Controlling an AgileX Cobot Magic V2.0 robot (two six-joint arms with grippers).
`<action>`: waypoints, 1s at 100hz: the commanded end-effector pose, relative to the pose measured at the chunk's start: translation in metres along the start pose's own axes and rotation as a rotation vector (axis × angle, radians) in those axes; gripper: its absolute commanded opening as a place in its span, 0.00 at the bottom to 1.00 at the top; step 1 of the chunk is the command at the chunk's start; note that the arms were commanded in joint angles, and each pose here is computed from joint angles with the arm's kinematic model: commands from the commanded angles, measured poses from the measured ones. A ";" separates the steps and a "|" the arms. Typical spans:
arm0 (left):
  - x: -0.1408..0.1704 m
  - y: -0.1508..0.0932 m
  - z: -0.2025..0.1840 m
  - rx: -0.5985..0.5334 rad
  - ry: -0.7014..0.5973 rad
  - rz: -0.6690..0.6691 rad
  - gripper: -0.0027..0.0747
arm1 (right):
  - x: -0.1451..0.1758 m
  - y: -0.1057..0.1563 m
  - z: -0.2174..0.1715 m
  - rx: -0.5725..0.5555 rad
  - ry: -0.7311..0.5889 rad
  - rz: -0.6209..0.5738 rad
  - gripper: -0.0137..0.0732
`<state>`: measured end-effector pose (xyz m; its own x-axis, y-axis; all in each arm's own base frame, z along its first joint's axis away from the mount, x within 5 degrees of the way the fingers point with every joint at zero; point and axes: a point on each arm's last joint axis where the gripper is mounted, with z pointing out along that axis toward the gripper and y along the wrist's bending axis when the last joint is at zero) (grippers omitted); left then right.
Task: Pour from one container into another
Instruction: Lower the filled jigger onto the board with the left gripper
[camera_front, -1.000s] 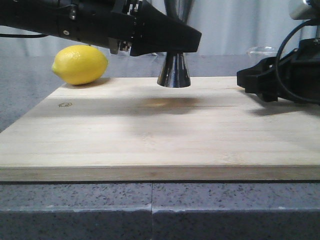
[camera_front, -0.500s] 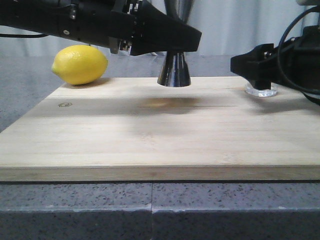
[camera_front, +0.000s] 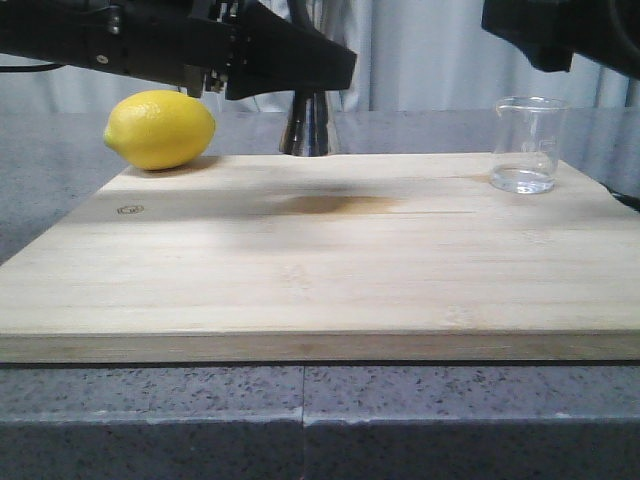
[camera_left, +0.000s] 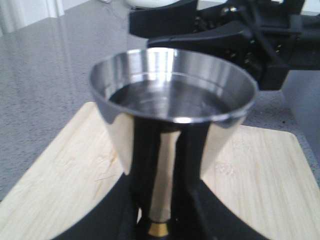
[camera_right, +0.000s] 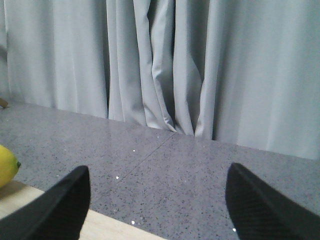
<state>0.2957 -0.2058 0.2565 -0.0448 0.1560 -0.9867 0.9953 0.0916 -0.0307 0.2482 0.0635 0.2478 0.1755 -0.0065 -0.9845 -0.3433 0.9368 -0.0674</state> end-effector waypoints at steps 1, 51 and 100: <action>-0.030 -0.003 -0.010 0.017 -0.138 0.044 0.11 | -0.025 -0.002 -0.001 0.008 -0.155 -0.009 0.76; -0.023 -0.004 -0.011 0.032 -0.142 0.087 0.11 | -0.026 -0.002 -0.001 0.008 -0.162 -0.009 0.76; 0.000 0.008 -0.007 0.044 -0.168 0.049 0.11 | -0.026 -0.002 -0.001 0.009 -0.162 -0.015 0.76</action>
<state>0.3064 -0.2015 0.2260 -0.0263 0.1492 -0.9885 0.9975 0.0693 -0.0160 0.2465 0.0634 0.2521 0.2016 0.0022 -0.9795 -0.3436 0.9366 -0.0687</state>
